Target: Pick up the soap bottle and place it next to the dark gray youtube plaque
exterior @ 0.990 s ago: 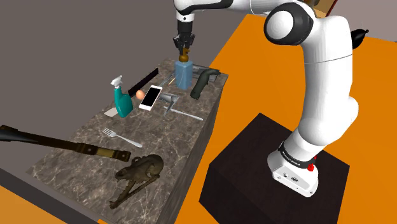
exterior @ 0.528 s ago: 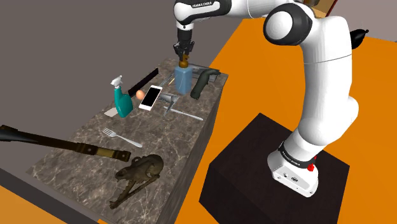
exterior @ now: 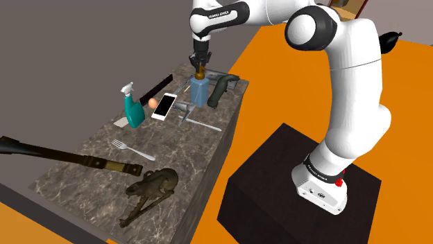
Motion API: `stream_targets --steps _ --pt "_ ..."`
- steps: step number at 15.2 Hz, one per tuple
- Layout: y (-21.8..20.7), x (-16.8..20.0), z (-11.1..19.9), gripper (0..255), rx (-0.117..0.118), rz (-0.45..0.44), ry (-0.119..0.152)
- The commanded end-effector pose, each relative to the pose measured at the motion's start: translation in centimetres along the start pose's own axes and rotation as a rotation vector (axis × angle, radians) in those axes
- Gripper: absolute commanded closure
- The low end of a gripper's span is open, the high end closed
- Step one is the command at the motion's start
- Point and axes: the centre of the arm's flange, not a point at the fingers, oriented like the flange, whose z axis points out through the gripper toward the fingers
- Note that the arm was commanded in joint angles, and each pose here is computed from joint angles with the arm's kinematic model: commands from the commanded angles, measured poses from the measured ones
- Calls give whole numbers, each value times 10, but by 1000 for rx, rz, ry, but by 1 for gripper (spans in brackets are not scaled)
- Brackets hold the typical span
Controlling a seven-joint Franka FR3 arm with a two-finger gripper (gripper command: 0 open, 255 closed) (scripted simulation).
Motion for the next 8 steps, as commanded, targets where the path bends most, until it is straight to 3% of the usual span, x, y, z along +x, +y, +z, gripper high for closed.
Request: stream_targets --steps 1,5,6,8 --pt "1 0 1 255 0 0 1" --pt "1 0 1 255 0 0 1" --pt "1 0 1 0 0 0 1" --pt "1 0 1 0 0 0 1"
